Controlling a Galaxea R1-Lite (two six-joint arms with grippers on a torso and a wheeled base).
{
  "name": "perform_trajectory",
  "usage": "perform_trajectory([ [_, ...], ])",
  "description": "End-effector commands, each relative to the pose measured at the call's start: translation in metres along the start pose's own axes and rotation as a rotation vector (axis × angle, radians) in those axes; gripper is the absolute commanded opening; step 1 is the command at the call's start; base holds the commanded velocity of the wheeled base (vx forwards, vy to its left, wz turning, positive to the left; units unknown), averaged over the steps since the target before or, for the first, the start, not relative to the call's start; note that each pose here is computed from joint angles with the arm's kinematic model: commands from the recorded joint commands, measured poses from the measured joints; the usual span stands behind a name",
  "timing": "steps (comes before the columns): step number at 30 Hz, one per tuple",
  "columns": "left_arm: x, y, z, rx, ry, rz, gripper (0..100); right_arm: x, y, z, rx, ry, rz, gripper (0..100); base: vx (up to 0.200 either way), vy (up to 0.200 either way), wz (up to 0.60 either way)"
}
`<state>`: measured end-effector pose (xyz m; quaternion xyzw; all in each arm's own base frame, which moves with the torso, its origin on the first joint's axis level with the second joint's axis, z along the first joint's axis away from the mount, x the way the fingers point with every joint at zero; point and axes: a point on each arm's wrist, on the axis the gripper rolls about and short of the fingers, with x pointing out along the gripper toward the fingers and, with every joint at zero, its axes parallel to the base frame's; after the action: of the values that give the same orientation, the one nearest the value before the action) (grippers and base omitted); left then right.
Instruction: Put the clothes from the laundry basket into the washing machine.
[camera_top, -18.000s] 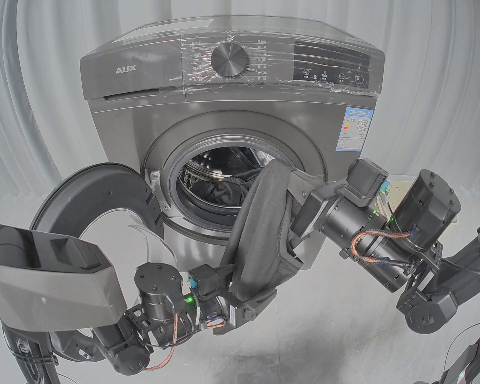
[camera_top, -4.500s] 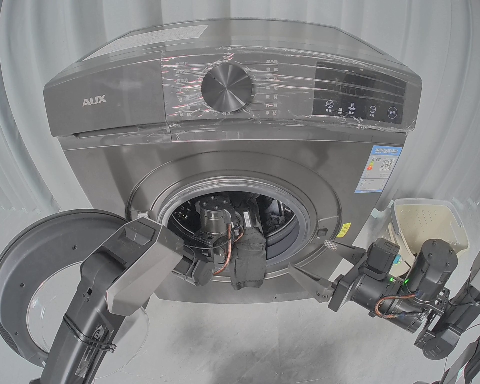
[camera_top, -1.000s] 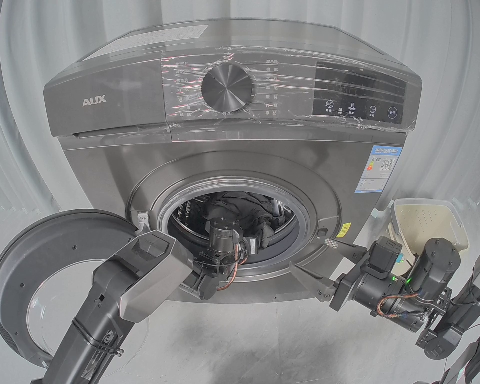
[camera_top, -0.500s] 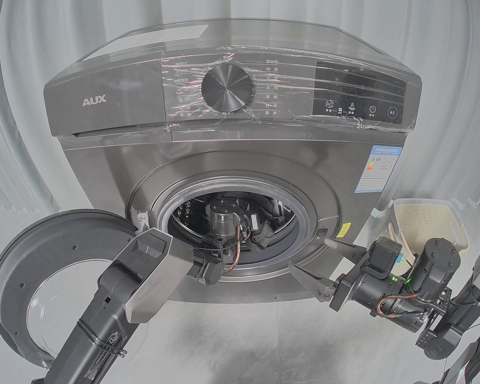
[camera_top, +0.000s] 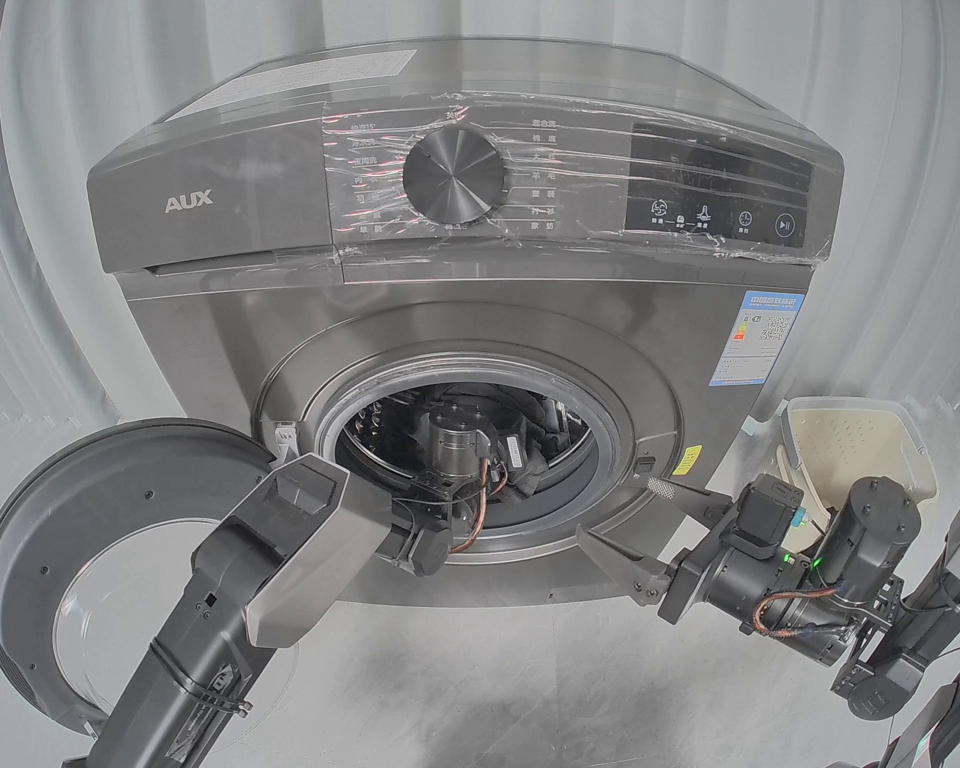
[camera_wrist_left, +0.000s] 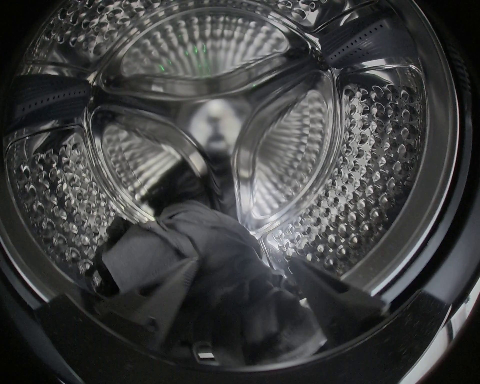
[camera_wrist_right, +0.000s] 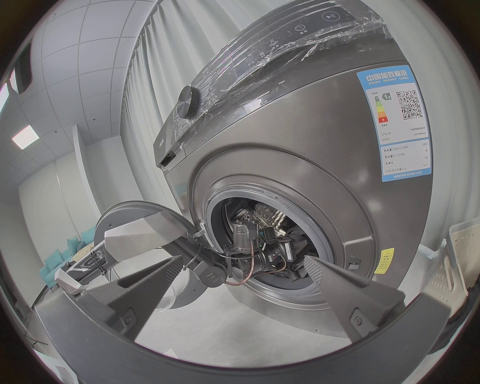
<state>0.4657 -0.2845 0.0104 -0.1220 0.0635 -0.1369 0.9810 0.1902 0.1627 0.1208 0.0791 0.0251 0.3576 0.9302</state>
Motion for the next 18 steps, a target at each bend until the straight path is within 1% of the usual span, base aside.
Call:
perform_trajectory([
  [1,-0.013,-0.016,0.017,-0.026,0.031,-0.027,100,0.000,0.000,0.000,0.001,-0.001,0.000,100,0.000,0.000,0.00],
  [3,-0.015,-0.019,0.015,-0.028,0.045,-0.032,100,0.000,0.000,0.000,-0.001,-0.002,0.000,100,0.000,0.000,0.00],
  [5,-0.015,-0.019,0.014,-0.028,0.047,-0.031,100,0.000,0.000,0.000,-0.001,-0.002,0.000,100,0.000,0.000,0.00],
  [6,-0.015,-0.020,0.008,-0.021,0.063,-0.034,100,0.000,0.000,0.001,-0.001,-0.004,0.001,100,0.000,0.000,0.00],
  [11,-0.013,-0.014,-0.011,-0.009,0.109,-0.029,100,0.000,0.000,0.000,-0.001,-0.002,0.002,100,0.000,0.000,0.00],
  [18,-0.011,-0.010,-0.026,0.006,0.143,-0.028,100,0.000,0.000,0.000,0.001,-0.002,0.003,100,0.000,0.000,0.00],
])
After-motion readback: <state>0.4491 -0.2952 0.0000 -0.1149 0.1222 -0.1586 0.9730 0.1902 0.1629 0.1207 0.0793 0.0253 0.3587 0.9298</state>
